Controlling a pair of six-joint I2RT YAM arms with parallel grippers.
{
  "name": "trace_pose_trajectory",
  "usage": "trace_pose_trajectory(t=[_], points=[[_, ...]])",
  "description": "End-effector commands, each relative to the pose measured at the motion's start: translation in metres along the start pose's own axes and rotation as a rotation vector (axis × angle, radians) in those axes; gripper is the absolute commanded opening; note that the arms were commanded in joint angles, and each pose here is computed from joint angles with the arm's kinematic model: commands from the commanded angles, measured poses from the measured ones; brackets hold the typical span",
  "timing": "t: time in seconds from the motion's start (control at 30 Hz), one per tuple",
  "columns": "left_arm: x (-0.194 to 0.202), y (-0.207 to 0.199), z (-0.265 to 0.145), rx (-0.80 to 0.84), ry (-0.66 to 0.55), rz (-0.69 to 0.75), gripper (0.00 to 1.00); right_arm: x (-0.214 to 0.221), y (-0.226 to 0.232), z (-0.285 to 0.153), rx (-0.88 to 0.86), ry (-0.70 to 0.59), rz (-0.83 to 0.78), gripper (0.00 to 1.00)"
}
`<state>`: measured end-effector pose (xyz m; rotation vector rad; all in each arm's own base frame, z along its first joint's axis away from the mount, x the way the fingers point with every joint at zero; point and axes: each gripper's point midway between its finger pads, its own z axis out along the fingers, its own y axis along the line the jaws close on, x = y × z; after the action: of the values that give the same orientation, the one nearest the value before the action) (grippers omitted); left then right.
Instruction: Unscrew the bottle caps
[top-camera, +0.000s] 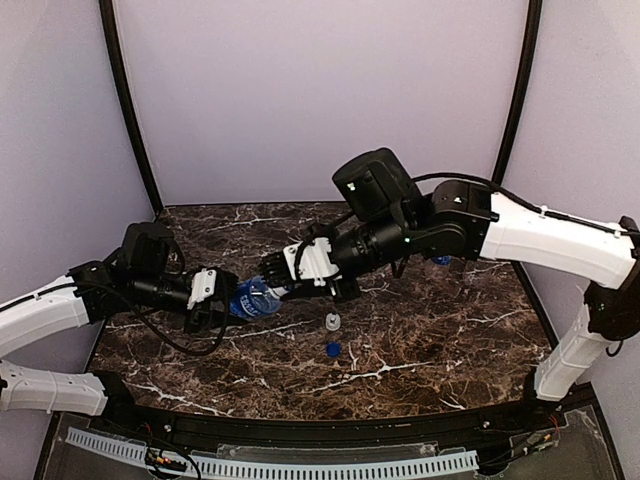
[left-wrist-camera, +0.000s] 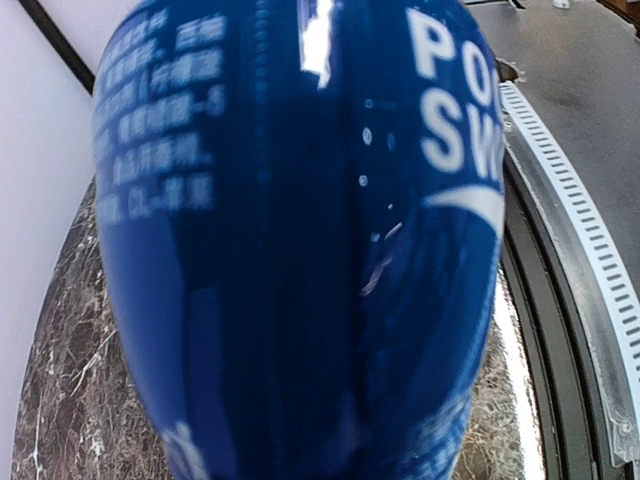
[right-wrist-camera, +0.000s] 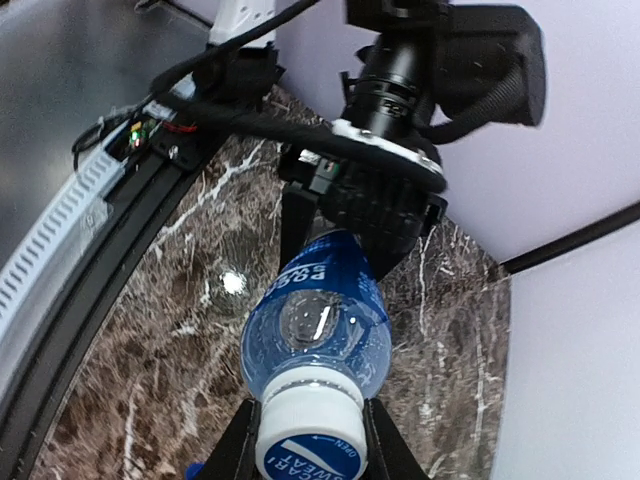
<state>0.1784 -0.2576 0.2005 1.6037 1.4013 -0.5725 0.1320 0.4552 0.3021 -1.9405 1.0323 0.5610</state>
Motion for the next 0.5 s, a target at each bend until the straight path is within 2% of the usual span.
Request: trace_pose_trajectory(t=[0.0, 0.1, 0.2, 0.3, 0.47], points=[[0.005, -0.035, -0.01, 0.17, 0.02, -0.034, 0.23, 0.013, 0.019, -0.002, 0.005, 0.162, -0.457, 0.0], [0.011, -0.041, -0.011, 0.194, 0.038, -0.014, 0.22, 0.033, 0.011, -0.004, 0.07, 0.32, -0.667, 0.0], [0.015, -0.046, -0.011, 0.211, 0.051, -0.006, 0.22, 0.039, 0.0, -0.007, 0.158, 0.409, -0.842, 0.0], [0.018, -0.049, -0.011, 0.22, 0.055, 0.001, 0.21, 0.02, -0.008, -0.014, 0.258, 0.374, -0.95, 0.0], [0.016, -0.045, -0.01, 0.202, 0.041, 0.02, 0.21, 0.011, -0.005, -0.007, 0.262, 0.324, -0.959, 0.0]])
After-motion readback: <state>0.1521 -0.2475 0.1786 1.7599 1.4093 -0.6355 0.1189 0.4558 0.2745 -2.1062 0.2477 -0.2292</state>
